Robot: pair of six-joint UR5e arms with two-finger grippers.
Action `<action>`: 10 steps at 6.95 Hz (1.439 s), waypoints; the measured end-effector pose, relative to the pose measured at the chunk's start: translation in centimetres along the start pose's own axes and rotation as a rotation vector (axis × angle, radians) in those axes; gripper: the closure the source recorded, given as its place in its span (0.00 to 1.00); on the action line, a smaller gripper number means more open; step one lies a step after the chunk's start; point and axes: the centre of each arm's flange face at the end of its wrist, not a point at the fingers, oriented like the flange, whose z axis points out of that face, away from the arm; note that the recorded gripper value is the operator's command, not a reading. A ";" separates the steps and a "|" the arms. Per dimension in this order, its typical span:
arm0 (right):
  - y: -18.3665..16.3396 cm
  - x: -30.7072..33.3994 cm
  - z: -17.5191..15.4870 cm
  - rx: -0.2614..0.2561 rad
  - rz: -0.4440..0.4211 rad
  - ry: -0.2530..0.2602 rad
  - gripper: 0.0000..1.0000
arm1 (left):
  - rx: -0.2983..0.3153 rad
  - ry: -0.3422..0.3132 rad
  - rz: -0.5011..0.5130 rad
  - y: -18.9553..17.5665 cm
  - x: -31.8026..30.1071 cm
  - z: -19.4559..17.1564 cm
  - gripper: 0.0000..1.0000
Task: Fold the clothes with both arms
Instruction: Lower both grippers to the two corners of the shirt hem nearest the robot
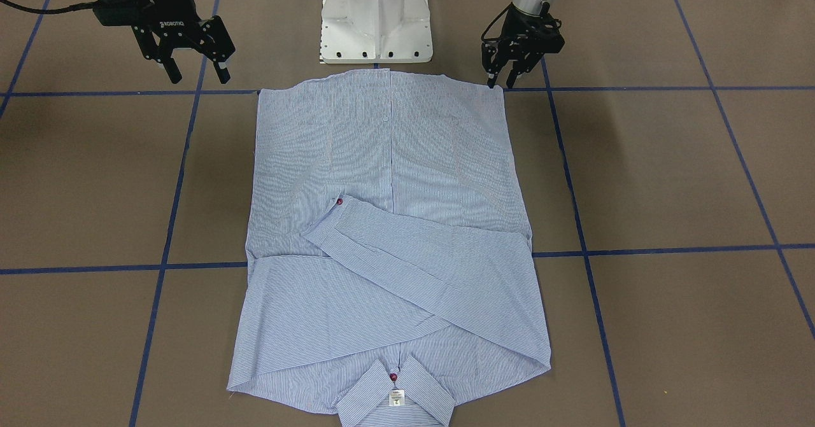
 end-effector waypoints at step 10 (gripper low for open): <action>0.1 0.0 0.0 -0.001 -0.001 0.000 0.00 | -0.001 -0.020 0.019 0.6 0.3 2.2 1.00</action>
